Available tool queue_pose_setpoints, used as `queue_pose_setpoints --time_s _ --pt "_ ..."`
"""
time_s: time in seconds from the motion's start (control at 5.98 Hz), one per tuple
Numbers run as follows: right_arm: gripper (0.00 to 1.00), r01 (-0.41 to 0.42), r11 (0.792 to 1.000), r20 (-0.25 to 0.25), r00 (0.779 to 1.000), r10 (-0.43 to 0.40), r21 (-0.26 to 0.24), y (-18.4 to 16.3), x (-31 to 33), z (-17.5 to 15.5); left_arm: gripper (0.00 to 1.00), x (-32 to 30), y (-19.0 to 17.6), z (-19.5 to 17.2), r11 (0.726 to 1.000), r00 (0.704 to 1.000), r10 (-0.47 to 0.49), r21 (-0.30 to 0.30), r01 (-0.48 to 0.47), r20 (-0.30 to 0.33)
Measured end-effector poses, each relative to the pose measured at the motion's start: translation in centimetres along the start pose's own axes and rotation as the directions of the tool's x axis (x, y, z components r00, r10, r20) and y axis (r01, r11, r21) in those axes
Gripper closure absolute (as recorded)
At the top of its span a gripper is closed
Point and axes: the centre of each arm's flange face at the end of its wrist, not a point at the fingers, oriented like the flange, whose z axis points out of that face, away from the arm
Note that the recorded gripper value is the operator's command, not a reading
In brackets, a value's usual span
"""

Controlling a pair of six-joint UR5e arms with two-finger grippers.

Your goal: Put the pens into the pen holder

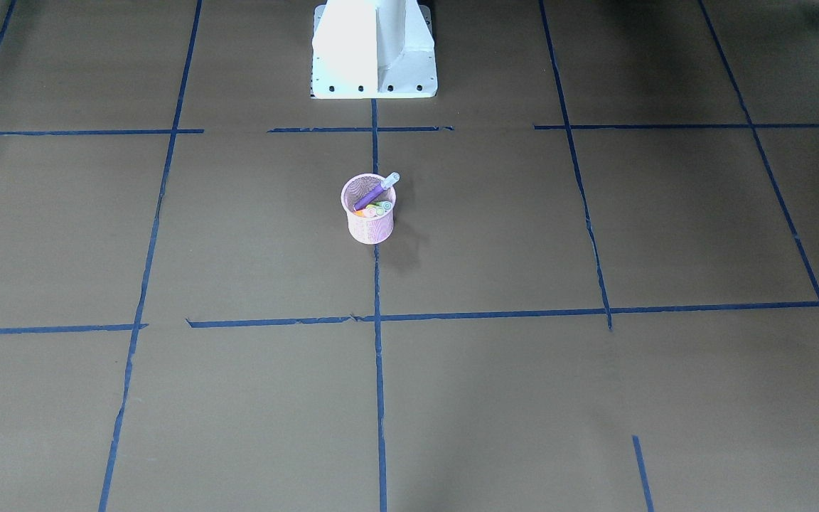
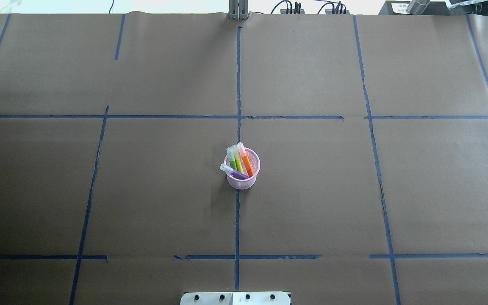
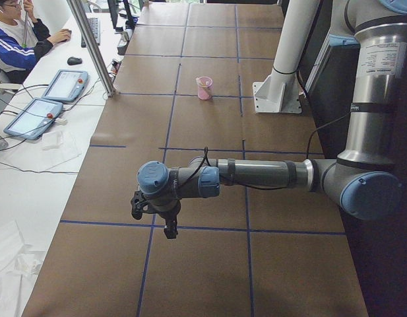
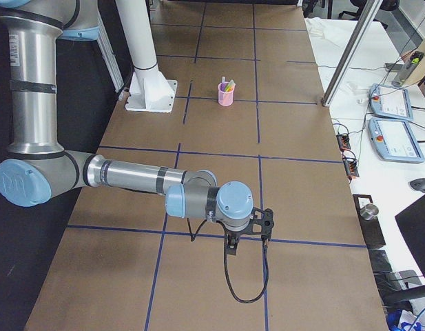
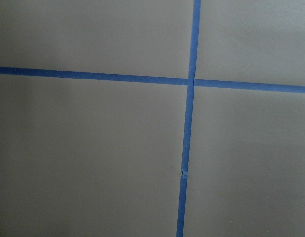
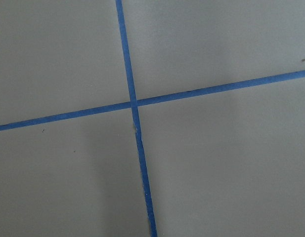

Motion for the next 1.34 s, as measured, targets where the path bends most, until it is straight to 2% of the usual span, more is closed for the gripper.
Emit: queue_pose_setpoints --time_s 0.5,1.34 --pt "0.00 -0.012 1.000 -0.012 1.000 0.012 -0.005 0.2 0.2 -0.3 0.00 -1.2 0.7 0.9 0.998 0.998 0.064 -0.010 -0.064 0.001" --pt "0.00 -0.011 1.000 -0.034 0.999 0.011 -0.008 0.3 0.4 -0.1 0.00 -2.3 0.9 0.4 0.998 0.998 0.063 0.004 -0.063 0.000"
